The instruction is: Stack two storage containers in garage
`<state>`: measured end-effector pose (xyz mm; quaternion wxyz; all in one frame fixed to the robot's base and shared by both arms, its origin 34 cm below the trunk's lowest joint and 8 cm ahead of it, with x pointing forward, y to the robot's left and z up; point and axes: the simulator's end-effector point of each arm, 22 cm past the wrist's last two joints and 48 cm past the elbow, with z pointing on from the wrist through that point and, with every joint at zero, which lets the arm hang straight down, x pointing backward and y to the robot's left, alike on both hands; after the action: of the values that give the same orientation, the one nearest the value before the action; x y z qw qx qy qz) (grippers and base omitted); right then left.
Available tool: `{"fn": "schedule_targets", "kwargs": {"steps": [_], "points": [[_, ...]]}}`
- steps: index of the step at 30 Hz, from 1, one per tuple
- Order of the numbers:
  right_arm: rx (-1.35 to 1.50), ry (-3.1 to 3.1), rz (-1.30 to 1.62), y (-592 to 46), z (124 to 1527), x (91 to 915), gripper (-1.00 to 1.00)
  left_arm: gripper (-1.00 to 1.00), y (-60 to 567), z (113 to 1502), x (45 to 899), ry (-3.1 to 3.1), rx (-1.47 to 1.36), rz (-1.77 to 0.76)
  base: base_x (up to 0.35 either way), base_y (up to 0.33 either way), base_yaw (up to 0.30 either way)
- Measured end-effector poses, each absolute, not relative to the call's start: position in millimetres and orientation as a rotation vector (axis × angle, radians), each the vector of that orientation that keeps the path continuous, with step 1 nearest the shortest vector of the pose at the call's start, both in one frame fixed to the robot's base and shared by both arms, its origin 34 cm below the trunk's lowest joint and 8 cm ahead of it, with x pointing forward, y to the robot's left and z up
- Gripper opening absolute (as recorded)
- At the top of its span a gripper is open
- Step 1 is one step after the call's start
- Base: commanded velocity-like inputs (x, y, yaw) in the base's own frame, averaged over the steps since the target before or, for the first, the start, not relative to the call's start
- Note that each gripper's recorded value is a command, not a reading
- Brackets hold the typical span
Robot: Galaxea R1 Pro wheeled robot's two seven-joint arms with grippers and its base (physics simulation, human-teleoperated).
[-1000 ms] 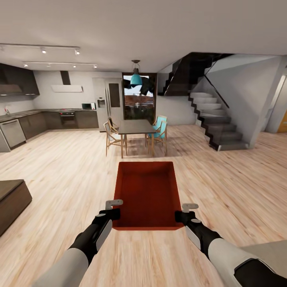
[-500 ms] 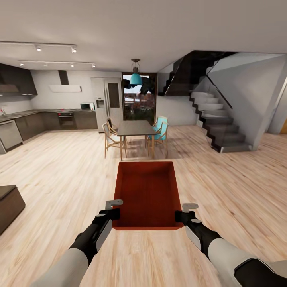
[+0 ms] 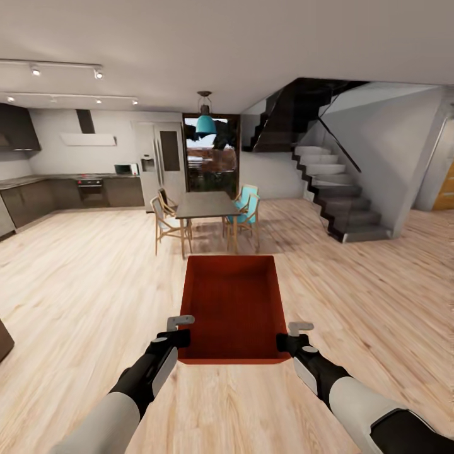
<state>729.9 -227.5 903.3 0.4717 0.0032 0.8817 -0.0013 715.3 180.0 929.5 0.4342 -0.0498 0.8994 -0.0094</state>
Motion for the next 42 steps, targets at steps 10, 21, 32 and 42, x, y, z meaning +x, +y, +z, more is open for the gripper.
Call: {"fn": "schedule_targets", "kwargs": {"steps": [10, 21, 32, 42], "points": [[0.008, 2.158, -0.003, -227.6, 903.7, 730.3, -1.00, -1.00, 179.9, 929.9, 715.5, 2.239, -0.124, -0.023, 0.322, 0.000, -0.239], [0.008, 2.159, -0.002, -227.8, 903.4, 730.1, -1.00, -1.00, 179.7, 929.8, 715.4, 2.239, -0.122, -0.023, 0.322, 0.000, -0.242], [0.007, 2.159, -0.002, -227.8, 903.4, 730.1, -1.00, -1.00, 179.7, 929.5, 715.3, 2.239, -0.123, -0.024, 0.322, 0.000, -0.210], [0.007, 2.156, -0.003, -228.0, 904.0, 730.5, -1.00, -1.00, 179.5, 930.0, 715.7, 2.235, -0.123, -0.024, 0.322, 0.000, -0.005]]}}
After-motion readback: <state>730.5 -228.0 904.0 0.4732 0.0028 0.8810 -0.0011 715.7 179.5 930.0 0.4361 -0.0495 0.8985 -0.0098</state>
